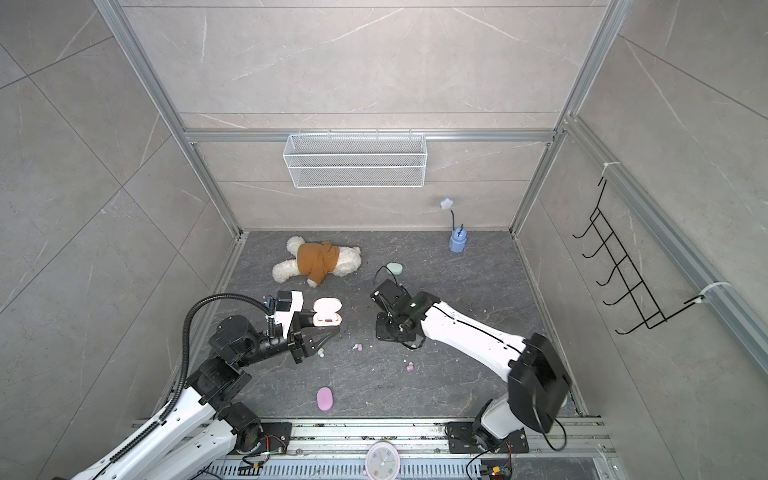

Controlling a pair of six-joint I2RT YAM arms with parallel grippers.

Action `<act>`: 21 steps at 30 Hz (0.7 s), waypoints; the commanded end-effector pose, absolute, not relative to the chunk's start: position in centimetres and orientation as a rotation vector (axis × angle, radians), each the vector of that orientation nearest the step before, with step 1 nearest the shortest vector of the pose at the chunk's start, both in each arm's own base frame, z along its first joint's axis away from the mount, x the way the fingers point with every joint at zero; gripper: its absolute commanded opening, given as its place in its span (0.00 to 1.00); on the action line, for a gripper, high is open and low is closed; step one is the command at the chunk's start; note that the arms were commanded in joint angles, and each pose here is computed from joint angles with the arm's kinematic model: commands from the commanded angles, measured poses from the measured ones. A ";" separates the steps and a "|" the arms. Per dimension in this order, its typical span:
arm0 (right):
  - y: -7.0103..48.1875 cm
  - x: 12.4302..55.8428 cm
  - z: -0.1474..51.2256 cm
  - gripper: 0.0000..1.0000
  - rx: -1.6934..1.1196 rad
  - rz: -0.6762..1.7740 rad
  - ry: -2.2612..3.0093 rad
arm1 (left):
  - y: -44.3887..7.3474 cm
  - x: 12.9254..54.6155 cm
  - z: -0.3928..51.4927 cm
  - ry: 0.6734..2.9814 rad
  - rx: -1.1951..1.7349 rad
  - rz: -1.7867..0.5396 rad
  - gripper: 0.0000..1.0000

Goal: Insert the wireless bluetooth earbuds into the charging case
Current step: 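Lift the peach earbud and carry it toward the pink case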

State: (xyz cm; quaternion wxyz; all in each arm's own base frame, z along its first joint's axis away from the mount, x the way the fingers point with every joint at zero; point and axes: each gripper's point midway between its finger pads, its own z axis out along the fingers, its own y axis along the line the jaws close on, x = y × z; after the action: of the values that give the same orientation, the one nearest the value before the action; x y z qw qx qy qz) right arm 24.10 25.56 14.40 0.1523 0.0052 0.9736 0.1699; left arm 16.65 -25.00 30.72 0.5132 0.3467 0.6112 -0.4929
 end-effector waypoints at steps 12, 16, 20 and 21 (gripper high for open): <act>24.3 21.7 31.3 0.15 0.024 0.978 2.386 | -29.3 18.0 35.6 1.166 0.977 -1.300 0.22; 24.7 21.3 34.5 0.16 0.007 1.101 2.276 | -30.6 18.7 36.0 1.133 0.998 -1.325 0.22; 25.4 21.1 37.0 0.16 -0.015 1.207 2.190 | -31.8 19.4 36.4 1.088 0.994 -1.361 0.22; 25.5 21.1 37.6 0.16 -0.014 1.228 2.169 | -32.1 19.3 36.5 1.075 1.002 -1.368 0.22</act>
State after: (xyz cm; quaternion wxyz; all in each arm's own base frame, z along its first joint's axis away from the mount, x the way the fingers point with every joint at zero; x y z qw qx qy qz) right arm 21.12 24.88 34.25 0.3006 -0.0017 0.8575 0.4176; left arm 20.31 -31.81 32.79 0.5024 0.4026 0.5225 -0.5590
